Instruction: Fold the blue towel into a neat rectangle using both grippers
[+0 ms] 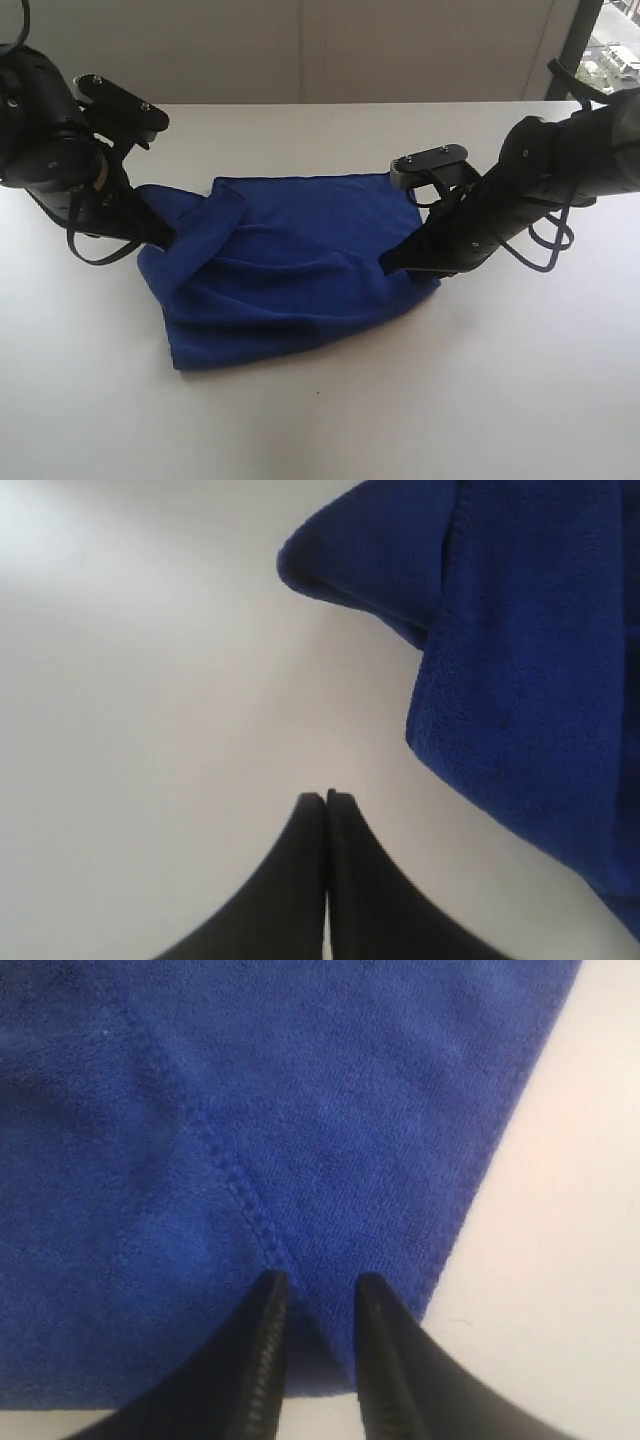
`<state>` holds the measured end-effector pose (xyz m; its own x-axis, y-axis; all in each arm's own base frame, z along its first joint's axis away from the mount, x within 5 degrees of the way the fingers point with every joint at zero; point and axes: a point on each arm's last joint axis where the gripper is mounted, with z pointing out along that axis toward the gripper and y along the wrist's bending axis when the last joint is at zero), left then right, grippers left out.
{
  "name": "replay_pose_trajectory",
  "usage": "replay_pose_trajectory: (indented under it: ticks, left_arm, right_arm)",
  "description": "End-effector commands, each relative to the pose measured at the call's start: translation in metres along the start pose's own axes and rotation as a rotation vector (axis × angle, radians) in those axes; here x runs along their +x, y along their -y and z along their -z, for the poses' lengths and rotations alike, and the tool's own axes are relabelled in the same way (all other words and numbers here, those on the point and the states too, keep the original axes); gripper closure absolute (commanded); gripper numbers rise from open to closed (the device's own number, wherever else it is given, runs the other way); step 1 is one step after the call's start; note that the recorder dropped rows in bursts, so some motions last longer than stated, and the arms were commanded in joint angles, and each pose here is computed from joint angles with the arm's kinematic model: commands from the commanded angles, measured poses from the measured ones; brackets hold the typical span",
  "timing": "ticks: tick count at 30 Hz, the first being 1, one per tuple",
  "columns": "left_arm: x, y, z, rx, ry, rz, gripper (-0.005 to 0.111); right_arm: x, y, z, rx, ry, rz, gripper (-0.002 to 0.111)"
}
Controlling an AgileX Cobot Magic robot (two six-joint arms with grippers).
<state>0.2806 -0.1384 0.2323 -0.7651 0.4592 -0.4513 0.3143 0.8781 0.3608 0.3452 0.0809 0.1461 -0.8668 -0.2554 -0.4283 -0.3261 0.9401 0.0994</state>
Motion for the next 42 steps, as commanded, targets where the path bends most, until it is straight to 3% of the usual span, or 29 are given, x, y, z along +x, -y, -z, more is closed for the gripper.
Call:
replay_pose_trajectory:
  ticks: [1,8,10,15,26,33,37,42]
  left_arm:
    - [0.006,0.001,-0.002,0.013,-0.001,0.014,0.107]
    - [0.011,0.005,-0.007,0.04,0.014,0.039,0.107]
    - [0.011,0.005,-0.007,0.04,0.014,0.039,0.107]
    - [0.011,0.005,-0.007,0.039,0.013,0.039,0.107]
    - [0.011,0.005,-0.007,0.039,0.006,0.044,0.107]
    - [0.012,0.006,-0.007,0.046,-0.004,0.057,0.107]
    - [0.012,0.006,-0.007,0.047,-0.005,0.063,0.107]
    - [0.009,0.008,-0.007,0.071,0.029,0.06,0.107]
  right_arm:
    - [0.003,-0.001,0.0,-0.016,-0.027,0.031,0.084]
    - [0.004,-0.002,0.0,-0.026,-0.042,0.063,0.076]
    - [0.005,-0.002,0.0,-0.032,-0.051,0.105,0.08]
    - [0.007,-0.003,0.0,-0.04,-0.069,0.115,0.108]
    - [0.007,-0.009,0.027,-0.064,-0.086,0.152,0.108]
    - [0.019,-0.009,0.03,-0.084,-0.213,0.207,0.108]
    - [0.02,-0.009,0.024,-0.084,-0.227,0.192,0.096]
    - [0.019,-0.008,0.023,-0.077,-0.214,0.187,0.065]
